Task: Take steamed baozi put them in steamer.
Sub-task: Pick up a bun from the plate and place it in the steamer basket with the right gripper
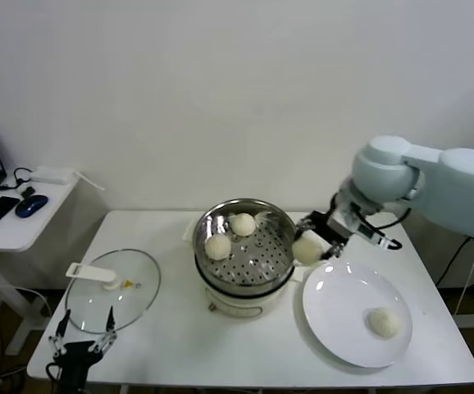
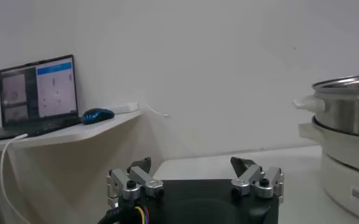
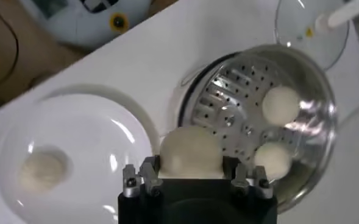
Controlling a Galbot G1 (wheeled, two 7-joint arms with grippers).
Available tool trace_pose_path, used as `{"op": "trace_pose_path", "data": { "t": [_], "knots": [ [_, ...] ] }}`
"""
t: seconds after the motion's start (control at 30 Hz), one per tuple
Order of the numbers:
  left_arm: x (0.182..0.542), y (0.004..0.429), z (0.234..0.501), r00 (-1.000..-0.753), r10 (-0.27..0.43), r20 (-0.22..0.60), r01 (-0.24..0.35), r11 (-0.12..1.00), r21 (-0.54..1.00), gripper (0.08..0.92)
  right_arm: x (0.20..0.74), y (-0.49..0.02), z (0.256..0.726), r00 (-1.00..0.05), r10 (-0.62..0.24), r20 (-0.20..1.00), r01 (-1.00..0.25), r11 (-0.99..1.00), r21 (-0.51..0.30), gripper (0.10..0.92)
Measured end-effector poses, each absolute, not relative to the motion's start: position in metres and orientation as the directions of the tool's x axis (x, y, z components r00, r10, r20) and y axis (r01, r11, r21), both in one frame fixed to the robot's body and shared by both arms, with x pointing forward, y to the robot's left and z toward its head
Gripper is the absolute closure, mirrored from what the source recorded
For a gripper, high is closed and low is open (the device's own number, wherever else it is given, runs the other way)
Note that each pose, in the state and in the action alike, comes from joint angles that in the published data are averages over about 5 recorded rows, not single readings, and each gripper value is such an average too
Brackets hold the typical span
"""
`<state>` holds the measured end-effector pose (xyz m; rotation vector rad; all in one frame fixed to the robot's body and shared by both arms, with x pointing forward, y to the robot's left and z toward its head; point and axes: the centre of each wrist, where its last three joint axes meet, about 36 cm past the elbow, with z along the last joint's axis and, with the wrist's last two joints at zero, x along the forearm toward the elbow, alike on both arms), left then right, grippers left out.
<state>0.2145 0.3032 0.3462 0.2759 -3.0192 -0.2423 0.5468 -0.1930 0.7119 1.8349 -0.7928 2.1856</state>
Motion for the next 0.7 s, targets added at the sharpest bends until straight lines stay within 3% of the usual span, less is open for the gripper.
{"op": "trace_pose_path", "data": {
  "t": [0.33, 0.7],
  "knots": [
    [0.212, 0.306, 0.345, -0.978, -0.193, 0.085, -0.176, 0.969, 0.172, 0.177, 0.549, -0.120, 0.698, -0.316, -0.144, 0.938, -0.147, -0.969, -0.198, 0.358],
    [0.213, 0.309, 0.342, -0.977, -0.193, 0.091, -0.175, 0.969, 0.175, 0.177, 0.546, -0.065, 0.643, -0.332, -0.109, 0.937, 0.043, -0.994, -0.101, 0.357]
  ]
}}
